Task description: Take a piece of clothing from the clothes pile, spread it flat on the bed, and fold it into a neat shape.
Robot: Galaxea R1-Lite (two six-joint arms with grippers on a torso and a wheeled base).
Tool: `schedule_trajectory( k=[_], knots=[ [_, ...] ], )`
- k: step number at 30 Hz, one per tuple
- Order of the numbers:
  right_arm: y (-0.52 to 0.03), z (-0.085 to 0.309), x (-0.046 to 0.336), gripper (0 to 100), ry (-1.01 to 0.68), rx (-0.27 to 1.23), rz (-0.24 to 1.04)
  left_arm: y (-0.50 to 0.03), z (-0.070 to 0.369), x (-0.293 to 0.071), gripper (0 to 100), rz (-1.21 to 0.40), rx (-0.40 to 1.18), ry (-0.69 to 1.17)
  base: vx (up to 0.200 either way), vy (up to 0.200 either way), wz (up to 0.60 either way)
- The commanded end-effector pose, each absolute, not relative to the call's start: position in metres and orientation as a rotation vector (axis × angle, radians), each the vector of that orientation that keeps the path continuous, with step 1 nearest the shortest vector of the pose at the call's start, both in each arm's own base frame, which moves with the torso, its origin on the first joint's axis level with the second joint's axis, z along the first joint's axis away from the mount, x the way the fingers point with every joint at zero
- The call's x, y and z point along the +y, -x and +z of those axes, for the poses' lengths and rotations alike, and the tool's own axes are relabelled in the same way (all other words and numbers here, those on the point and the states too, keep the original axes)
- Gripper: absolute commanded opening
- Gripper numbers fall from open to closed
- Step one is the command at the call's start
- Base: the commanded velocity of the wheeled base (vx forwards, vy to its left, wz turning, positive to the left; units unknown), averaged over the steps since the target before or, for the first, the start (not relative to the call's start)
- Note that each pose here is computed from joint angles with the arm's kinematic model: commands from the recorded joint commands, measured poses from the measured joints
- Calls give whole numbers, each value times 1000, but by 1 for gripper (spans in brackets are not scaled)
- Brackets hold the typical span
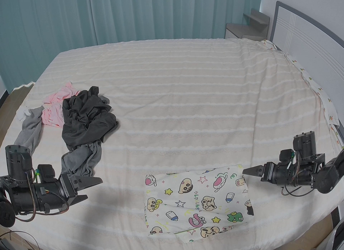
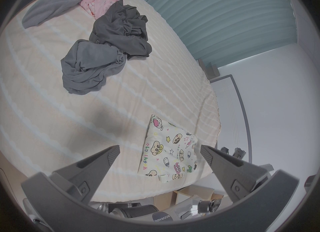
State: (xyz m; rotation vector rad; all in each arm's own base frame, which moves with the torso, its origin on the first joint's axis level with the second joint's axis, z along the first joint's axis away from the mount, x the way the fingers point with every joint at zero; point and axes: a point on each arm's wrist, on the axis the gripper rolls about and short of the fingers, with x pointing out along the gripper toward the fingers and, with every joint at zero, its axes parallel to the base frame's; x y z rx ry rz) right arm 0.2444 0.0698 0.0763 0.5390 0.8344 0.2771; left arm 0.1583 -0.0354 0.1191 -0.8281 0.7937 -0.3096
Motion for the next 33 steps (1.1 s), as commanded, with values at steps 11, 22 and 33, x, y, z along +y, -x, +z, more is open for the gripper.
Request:
schedule_trajectory(
  k=[11,22,33],
  knots=[
    [-307,44,94,100,-587,782,317,-161,113,-36,100,-309,830,834,0,0,0],
    [-311,37,111,0,-571,794,355,-162,113,-36,100,-308,831,834,0,0,0],
    [-316,42,102,0,-580,762,327,-161,113,-36,100,-309,830,834,0,0,0]
  ],
)
